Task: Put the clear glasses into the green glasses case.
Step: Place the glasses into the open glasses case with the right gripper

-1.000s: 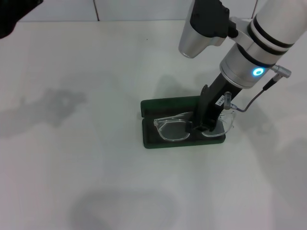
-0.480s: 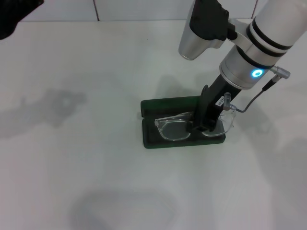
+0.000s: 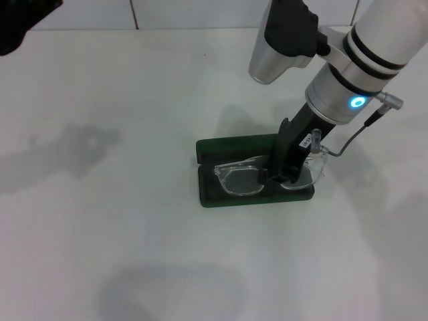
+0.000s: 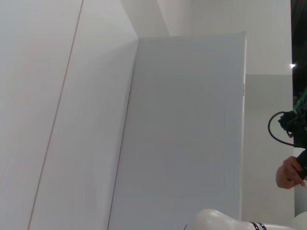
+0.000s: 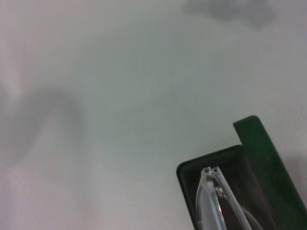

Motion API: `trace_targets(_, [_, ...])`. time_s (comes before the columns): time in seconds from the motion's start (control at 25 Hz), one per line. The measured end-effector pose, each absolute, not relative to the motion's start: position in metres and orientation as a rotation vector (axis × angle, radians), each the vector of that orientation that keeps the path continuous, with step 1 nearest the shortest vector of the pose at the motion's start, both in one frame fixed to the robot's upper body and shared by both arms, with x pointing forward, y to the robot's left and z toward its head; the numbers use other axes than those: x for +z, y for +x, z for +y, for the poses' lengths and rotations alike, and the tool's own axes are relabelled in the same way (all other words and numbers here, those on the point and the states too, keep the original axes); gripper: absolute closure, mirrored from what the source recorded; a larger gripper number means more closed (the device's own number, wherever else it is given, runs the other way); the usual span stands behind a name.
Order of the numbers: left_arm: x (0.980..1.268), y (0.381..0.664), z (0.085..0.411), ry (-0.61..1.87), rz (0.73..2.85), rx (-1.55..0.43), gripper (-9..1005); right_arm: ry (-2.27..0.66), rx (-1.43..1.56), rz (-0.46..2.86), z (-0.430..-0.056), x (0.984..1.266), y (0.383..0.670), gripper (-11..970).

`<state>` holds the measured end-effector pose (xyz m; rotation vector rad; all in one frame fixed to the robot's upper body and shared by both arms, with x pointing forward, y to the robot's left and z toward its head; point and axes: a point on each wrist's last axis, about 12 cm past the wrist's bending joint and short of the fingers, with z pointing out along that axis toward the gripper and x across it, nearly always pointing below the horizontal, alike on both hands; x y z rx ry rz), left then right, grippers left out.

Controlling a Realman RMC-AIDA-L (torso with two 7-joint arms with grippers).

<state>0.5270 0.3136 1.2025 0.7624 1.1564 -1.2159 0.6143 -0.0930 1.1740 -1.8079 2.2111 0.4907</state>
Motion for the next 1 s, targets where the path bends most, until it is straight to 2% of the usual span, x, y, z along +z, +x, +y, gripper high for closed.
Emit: trace_targets(1.0, [1.2003,0.5252,0.3147,0.754,1.162,-1.213,893,-1.791,0.536,2.205,-0.0923,1.1718,0.6136,837])
